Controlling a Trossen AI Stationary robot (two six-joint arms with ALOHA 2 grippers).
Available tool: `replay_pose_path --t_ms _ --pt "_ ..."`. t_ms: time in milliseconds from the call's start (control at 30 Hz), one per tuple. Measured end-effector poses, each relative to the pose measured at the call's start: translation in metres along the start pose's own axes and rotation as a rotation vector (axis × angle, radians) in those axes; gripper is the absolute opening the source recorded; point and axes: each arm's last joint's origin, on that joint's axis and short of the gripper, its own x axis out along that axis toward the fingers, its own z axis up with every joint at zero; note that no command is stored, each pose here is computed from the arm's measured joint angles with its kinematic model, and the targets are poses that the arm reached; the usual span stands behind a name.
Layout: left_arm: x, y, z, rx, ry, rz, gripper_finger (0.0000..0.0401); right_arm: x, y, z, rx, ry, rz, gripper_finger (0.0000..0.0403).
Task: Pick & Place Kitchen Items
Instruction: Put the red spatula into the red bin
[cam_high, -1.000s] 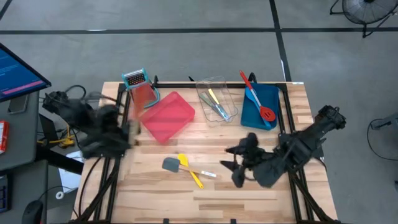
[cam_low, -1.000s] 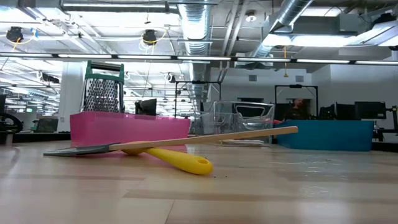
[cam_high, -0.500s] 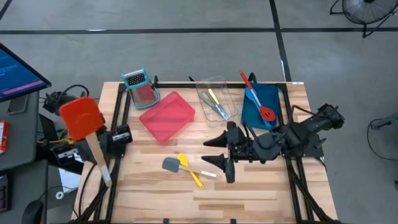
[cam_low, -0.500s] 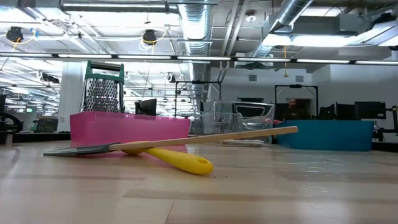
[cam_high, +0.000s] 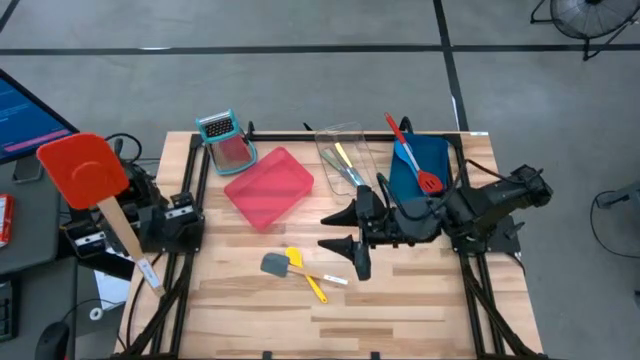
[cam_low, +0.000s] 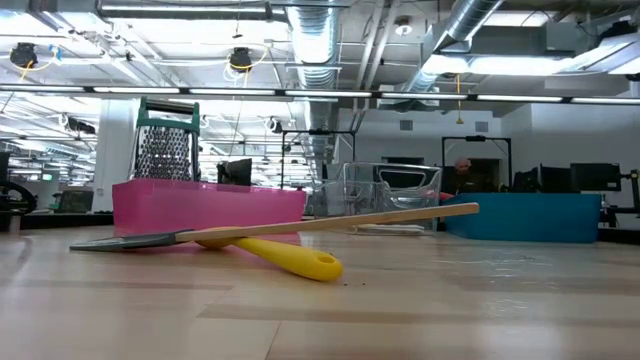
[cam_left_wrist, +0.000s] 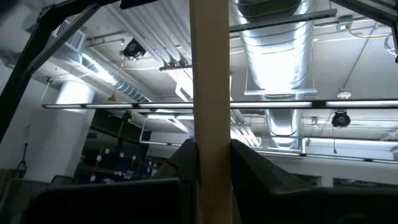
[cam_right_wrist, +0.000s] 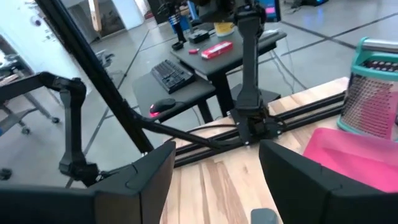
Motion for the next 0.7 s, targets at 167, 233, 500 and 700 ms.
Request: replay_pose_path --t_ms 167,233,500,700 --pt "0.000 0.000 0.001 -0.002 -0.018 0.017 0.0051 0.006 -0.014 0.002 -0.013 0.035 -0.025 0.0233" --pt "0.000 0.000 0.002 0.003 -0.024 0.017 0.0051 0.008 -0.021 0.004 -0.018 0.046 -0.039 0.0233" --pt "-0.001 0.002 0.003 0.020 -0.030 0.029 0.0051 0.019 -0.054 0.018 -0.070 0.083 0.015 0.0233" --pt "-0.005 0.003 0.009 0.046 -0.043 0.050 0.0051 0.024 -0.079 0.028 -0.058 0.087 0.016 0.0233"
